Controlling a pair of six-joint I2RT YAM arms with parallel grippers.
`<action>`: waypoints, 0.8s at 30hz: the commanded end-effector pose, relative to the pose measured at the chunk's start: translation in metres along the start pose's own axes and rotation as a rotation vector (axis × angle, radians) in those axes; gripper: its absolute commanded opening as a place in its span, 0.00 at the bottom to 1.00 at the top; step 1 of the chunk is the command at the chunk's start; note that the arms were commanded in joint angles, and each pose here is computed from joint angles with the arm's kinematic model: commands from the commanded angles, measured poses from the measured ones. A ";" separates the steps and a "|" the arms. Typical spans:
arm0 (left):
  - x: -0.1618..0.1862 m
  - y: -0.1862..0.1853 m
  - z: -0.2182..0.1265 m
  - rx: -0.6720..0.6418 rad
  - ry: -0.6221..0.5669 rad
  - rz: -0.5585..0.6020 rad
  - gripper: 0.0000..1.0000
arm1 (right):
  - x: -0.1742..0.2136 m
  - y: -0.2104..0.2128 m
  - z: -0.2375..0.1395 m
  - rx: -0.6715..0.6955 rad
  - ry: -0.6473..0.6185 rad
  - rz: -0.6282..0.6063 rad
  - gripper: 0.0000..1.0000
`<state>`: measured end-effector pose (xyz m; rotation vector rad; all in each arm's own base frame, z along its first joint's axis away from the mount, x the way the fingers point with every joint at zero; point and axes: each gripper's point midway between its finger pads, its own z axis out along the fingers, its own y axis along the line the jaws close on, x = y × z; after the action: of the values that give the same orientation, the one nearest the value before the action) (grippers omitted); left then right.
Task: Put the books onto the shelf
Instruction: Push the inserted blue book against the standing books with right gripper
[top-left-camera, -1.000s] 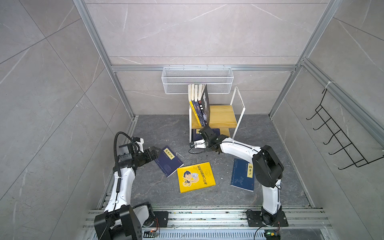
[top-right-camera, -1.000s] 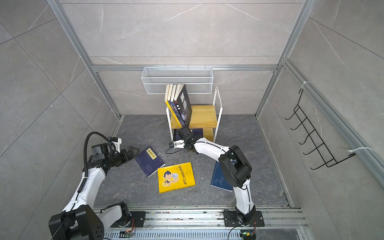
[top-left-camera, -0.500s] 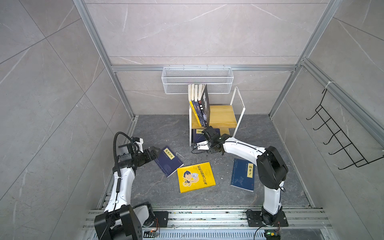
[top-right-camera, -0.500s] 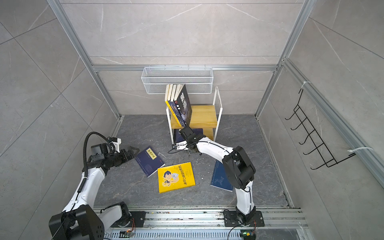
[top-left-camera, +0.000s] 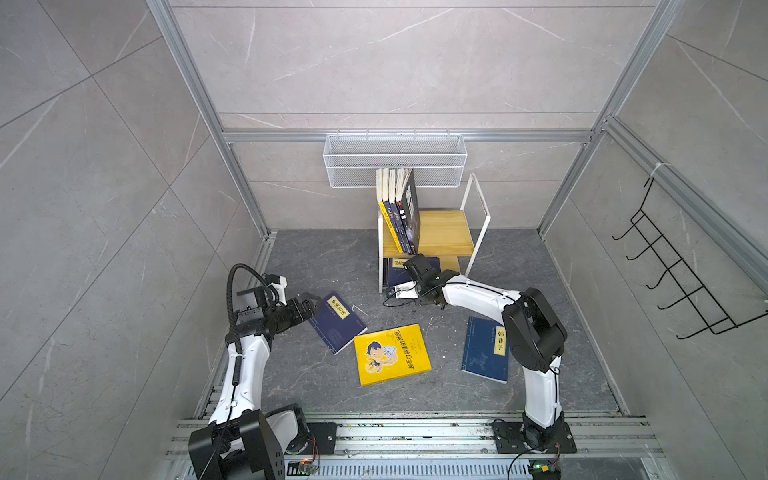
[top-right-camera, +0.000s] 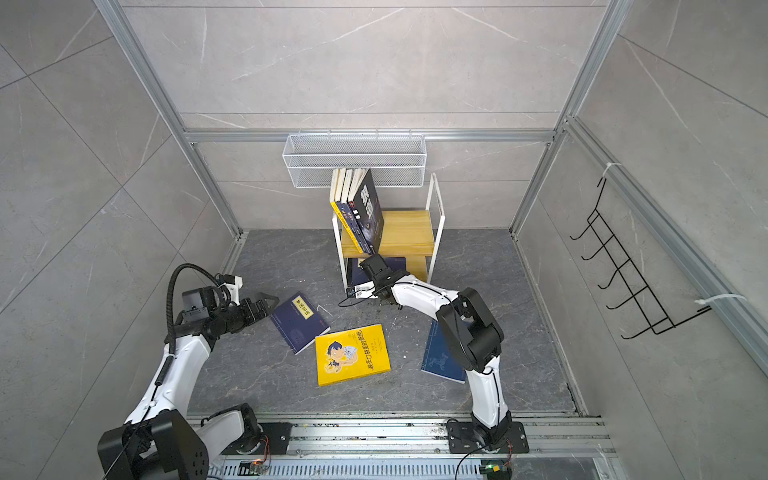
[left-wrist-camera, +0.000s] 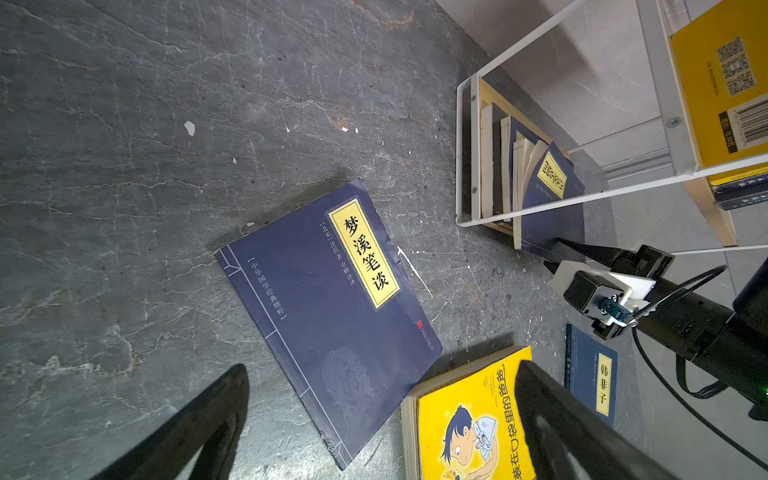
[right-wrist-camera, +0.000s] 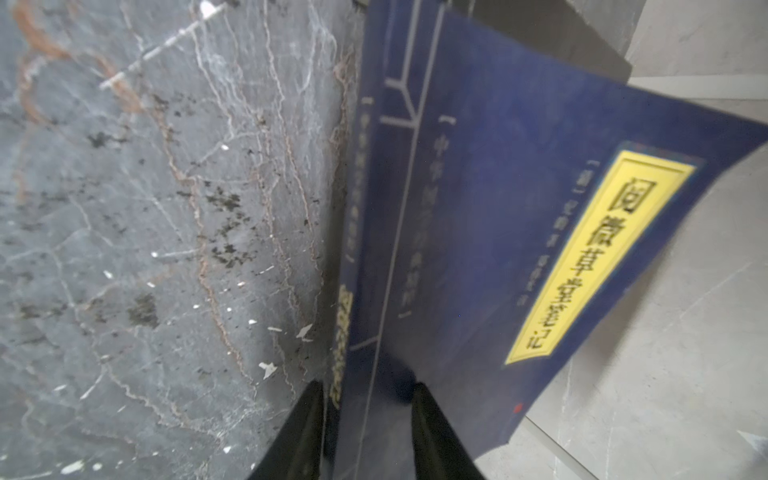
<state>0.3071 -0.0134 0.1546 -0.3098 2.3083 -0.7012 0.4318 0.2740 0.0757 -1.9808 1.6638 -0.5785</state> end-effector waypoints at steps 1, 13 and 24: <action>-0.015 -0.010 -0.008 0.024 -0.039 0.040 1.00 | -0.001 0.005 0.010 -0.015 -0.005 -0.014 0.32; -0.015 -0.008 -0.006 0.021 -0.031 0.031 1.00 | -0.006 -0.004 0.005 -0.010 -0.019 -0.007 0.01; -0.014 -0.009 -0.006 0.026 -0.035 0.036 1.00 | 0.000 -0.019 0.016 0.030 0.042 0.063 0.03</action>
<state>0.3072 -0.0134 0.1543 -0.3107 2.3090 -0.7017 0.4536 0.2839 0.0890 -1.9065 1.6513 -0.6238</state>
